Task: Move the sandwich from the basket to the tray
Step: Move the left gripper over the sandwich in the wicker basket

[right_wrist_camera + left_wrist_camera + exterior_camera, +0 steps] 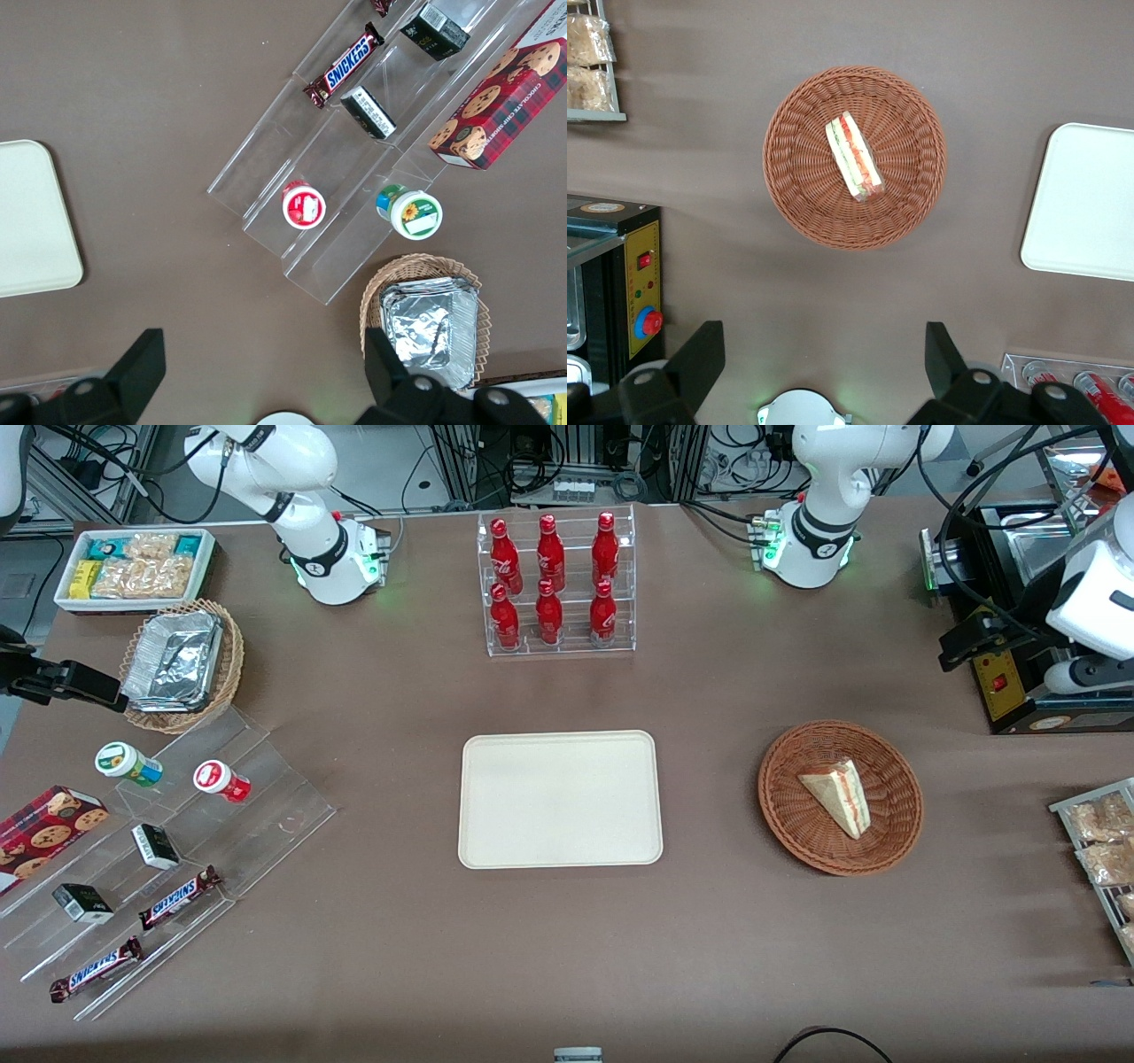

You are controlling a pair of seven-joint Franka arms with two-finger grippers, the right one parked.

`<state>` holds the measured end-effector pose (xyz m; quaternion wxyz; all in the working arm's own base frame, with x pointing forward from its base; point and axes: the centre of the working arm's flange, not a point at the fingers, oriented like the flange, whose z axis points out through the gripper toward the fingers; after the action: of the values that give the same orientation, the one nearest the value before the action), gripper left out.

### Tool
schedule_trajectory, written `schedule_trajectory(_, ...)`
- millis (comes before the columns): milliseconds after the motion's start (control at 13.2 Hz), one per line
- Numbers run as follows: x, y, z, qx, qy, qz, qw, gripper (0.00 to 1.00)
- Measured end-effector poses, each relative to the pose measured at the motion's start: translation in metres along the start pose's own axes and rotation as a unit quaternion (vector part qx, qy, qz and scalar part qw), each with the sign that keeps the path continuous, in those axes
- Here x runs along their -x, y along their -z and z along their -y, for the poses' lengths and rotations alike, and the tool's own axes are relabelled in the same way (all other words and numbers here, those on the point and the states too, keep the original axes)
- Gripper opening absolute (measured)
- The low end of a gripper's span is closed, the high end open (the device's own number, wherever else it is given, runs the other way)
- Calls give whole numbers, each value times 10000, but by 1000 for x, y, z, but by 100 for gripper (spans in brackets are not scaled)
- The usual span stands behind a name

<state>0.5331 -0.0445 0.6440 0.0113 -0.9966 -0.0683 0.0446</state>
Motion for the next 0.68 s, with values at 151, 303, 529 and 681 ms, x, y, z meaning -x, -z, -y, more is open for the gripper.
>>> schedule_trajectory(151,1,0,0,-11,0,25,10000,100)
schedule_trajectory(303,0,-12,0,-43,-1,155,9999,100)
schedule_trajectory(529,-9,-55,-1,-89,2,362,9993,100)
schedule_trajectory(681,-16,-89,-2,-85,35,340,9994,100)
